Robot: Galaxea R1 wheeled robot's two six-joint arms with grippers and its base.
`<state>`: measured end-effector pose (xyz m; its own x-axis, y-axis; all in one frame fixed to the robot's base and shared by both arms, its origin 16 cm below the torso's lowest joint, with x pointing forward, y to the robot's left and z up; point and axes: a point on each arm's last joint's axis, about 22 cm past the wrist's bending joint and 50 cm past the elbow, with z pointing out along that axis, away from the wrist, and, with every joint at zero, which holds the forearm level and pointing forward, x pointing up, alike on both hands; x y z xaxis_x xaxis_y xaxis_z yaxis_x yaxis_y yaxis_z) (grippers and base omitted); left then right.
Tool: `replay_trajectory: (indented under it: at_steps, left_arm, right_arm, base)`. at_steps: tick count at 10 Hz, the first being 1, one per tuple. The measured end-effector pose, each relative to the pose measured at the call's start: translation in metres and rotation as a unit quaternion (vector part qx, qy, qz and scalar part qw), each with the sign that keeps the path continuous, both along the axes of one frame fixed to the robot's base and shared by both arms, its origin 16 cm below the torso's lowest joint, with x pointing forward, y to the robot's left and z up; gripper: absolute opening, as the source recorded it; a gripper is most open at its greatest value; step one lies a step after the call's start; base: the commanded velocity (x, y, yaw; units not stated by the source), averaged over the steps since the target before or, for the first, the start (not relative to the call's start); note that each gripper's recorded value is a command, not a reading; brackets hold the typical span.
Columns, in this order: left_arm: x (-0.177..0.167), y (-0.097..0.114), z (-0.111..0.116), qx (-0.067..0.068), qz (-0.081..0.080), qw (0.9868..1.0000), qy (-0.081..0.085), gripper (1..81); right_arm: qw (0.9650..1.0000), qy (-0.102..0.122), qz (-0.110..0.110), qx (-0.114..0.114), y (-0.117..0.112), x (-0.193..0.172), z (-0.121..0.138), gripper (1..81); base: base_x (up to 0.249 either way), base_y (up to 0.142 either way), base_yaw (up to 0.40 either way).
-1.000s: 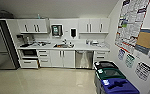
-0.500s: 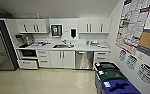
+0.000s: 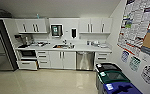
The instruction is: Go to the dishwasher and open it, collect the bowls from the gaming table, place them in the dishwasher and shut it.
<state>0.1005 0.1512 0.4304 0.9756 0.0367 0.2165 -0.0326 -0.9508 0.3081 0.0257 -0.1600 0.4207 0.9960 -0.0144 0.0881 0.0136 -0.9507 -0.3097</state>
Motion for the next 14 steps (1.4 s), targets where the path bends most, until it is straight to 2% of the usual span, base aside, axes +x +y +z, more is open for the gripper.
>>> replay_trajectory:
  at_steps: [3, 14]
  left_arm:
    - [0.0000, 0.0000, 0.0000, 0.000, 0.000, 1.0000, 0.000, 81.1]
    - [0.0004, -0.0022, 0.0003, -0.001, 0.000, 1.0000, 0.000, 81.1]
  right_arm:
    - [1.0000, 0.000, 0.000, 0.000, 0.0000, -0.0004, 0.0000, 81.1]
    - [1.0000, 0.001, 0.000, -0.002, -0.0027, -0.0014, -0.0004, 81.1]
  base:
    - [0.085, 0.065, 0.000]
    - [0.110, 0.000, 0.000]
